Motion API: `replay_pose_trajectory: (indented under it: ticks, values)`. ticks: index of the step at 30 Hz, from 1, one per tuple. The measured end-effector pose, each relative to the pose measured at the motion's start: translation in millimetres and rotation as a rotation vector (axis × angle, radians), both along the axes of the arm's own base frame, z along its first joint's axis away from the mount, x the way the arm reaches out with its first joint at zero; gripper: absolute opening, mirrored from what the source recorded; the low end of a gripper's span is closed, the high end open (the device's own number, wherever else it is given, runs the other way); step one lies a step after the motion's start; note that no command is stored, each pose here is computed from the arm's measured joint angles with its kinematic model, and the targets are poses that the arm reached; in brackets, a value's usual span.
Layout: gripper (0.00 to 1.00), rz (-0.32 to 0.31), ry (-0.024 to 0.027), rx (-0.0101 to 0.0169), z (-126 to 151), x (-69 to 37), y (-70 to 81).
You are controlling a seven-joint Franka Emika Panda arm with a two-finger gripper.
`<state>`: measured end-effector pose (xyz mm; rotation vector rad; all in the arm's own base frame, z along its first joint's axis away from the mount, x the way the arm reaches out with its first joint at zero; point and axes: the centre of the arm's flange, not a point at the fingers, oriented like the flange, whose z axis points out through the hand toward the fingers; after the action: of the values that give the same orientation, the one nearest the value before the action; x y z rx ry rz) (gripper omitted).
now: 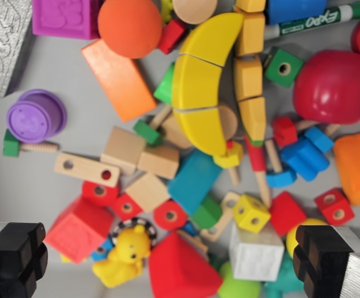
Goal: Pick an object from the bin
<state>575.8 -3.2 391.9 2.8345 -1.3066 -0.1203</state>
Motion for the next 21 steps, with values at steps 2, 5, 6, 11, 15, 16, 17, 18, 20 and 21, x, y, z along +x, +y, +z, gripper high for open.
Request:
replay_pose_trajectory:
  ticks: [2,5,6,11,15,16,17,18,20,21]
  values:
    - [1.0,0.0,0.0,0.0,0.0,0.0,0.0]
    - [1.0,0.0,0.0,0.0,0.0,0.0,0.0]
    - [1.0,0.0,0.0,0.0,0.0,0.0,0.0]
    - [1.0,0.0,0.0,0.0,0.0,0.0,0.0]
    - [1.0,0.001,0.001,0.0001,-0.5,-0.2,0.1]
    - [1.0,0.001,0.0016,0.0001,-0.7,-0.4,0.3]
    - [1.0,0.002,0.0021,0.0002,-1.0,-0.5,0.6]
    - [1.0,0.003,0.0023,0.0003,-1.4,-0.7,0.9]
    - [1.0,0.005,0.0022,0.0004,-2.0,-0.9,1.6]
    - [1.0,0.007,0.0022,0.0006,-2.6,-1.1,2.2]
